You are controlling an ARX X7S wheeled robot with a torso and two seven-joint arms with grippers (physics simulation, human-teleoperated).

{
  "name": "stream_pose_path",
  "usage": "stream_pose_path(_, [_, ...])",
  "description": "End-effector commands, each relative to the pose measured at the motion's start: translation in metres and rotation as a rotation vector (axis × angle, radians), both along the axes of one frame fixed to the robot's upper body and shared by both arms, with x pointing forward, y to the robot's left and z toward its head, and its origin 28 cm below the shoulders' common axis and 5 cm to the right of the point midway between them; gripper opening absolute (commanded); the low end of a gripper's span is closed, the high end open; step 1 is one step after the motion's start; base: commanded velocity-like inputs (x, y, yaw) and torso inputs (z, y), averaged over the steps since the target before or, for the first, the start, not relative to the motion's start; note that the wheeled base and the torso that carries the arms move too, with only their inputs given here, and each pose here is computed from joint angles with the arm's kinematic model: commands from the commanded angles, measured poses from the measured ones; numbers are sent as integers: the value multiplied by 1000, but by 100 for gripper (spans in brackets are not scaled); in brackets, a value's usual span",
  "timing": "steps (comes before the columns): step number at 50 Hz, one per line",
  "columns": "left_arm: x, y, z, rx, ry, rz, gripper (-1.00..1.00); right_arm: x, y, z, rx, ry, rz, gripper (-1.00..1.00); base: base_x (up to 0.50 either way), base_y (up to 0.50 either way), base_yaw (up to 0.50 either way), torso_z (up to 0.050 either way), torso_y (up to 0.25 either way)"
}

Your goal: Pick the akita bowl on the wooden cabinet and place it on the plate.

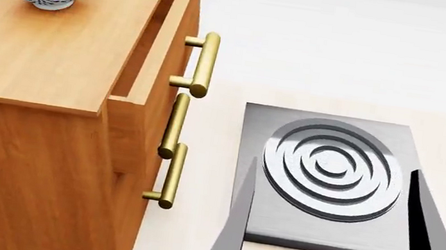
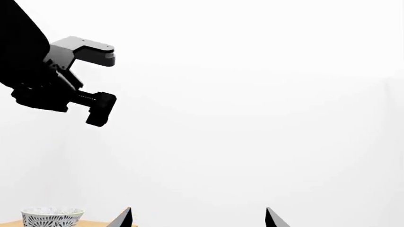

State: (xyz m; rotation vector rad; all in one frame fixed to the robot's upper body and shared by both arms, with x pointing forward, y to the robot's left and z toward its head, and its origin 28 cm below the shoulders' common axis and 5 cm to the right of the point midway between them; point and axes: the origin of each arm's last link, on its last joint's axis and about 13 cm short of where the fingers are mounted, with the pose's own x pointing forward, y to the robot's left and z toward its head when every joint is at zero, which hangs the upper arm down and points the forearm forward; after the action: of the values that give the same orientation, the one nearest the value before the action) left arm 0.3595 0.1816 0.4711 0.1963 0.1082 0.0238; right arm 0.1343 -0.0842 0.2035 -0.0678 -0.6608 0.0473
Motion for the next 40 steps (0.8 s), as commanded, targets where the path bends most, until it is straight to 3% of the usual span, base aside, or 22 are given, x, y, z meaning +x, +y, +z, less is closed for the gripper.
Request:
stream_pose_path(1, [2, 26, -9, -30, 115, 145, 100, 0, -1, -1, 0, 1, -1, 100, 0, 0, 0, 0, 0])
stream_pose_path(7, [3, 33, -21, -38, 211, 201, 100, 1, 0, -1, -2, 3, 2, 100, 0, 0, 0, 0, 0])
stream_pose_path(19, [3, 51, -24, -73, 215, 249, 100, 1, 1, -1, -6, 3, 3, 100, 0, 0, 0, 0, 0])
stream_pose_path(40, [0, 56, -16, -72, 184, 238, 100, 2, 1, -2, -3, 6, 7, 100, 0, 0, 0, 0, 0])
